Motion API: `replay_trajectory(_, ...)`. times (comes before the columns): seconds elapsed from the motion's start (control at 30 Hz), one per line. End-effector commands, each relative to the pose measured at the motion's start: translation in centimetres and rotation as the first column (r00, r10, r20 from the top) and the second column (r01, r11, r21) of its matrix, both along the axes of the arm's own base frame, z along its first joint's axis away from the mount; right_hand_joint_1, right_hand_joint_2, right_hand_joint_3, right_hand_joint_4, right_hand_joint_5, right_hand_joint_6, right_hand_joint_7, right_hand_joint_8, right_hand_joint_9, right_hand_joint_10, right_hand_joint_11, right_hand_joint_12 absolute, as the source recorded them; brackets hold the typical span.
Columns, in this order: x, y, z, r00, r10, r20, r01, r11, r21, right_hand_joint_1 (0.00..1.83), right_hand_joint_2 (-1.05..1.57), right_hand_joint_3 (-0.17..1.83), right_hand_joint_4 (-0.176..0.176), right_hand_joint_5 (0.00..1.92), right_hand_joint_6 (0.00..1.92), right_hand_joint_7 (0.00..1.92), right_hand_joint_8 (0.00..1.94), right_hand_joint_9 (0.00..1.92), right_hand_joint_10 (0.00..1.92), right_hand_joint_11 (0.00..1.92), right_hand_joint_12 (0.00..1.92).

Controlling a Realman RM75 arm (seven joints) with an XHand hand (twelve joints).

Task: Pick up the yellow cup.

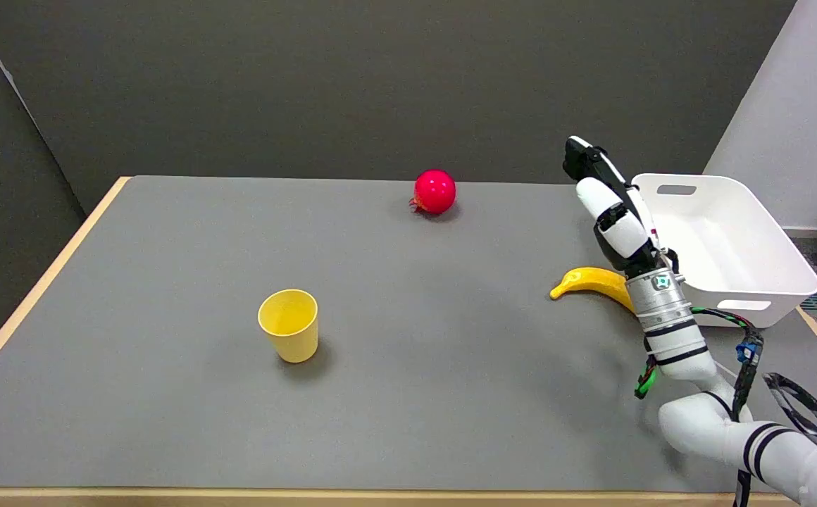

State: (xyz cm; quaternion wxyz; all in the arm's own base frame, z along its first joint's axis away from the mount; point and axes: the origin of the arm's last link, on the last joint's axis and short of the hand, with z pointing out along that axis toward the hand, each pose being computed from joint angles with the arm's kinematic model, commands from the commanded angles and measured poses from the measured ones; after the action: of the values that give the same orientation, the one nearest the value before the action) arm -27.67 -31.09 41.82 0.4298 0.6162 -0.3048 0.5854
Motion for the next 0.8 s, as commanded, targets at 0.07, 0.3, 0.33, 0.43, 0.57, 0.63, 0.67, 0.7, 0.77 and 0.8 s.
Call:
replay_trajectory(0.07,-0.1,-0.1,-0.3,1.000,-0.006,0.001,0.006,1.000,0.013,0.39,0.85,0.80,-0.070,0.18,0.37,0.15,0.28,0.00,0.51,0.00,0.48)
replay_trajectory(0.3,0.4,-0.7,-1.6,1.000,-0.003,-0.026,0.005,0.998,0.062,0.40,0.85,0.80,-0.070,0.18,0.37,0.16,0.28,0.00,0.53,0.00,0.49)
replay_trajectory(0.33,0.5,-1.0,-2.0,0.999,-0.008,-0.035,0.010,0.997,0.078,0.40,0.85,0.80,-0.070,0.18,0.37,0.16,0.28,0.00,0.53,0.00,0.49)
replay_trajectory(0.43,0.6,-2.0,-3.3,0.998,-0.033,-0.057,0.040,0.993,0.115,0.40,0.85,0.80,-0.071,0.18,0.37,0.16,0.28,0.00,0.54,0.00,0.48)
replay_trajectory(0.57,0.9,-3.7,-5.6,0.996,-0.048,-0.081,0.061,0.983,0.174,0.39,0.83,0.80,-0.071,0.17,0.36,0.16,0.28,0.00,0.54,0.00,0.46)
replay_trajectory(0.63,1.2,-4.9,-7.3,0.994,-0.048,-0.102,0.069,0.975,0.213,0.39,0.83,0.80,-0.071,0.17,0.36,0.16,0.28,0.00,0.54,0.00,0.46)
replay_trajectory(0.67,1.4,-5.4,-8.0,0.992,-0.050,-0.112,0.075,0.971,0.228,0.39,0.82,0.80,-0.071,0.17,0.36,0.15,0.28,0.00,0.53,0.00,0.46)
replay_trajectory(0.7,1.5,-5.9,-8.8,0.991,-0.052,-0.127,0.082,0.966,0.246,0.39,0.82,0.80,-0.071,0.17,0.36,0.15,0.28,0.00,0.53,0.00,0.45)
replay_trajectory(0.77,1.8,-7.0,-10.7,0.985,-0.053,-0.165,0.099,0.954,0.281,0.40,0.82,0.80,-0.071,0.17,0.36,0.15,0.27,0.00,0.52,0.00,0.45)
replay_trajectory(0.8,2.1,-7.8,-11.8,0.980,-0.053,-0.190,0.110,0.947,0.301,0.40,0.82,0.80,-0.071,0.17,0.36,0.15,0.27,0.00,0.52,0.00,0.44)
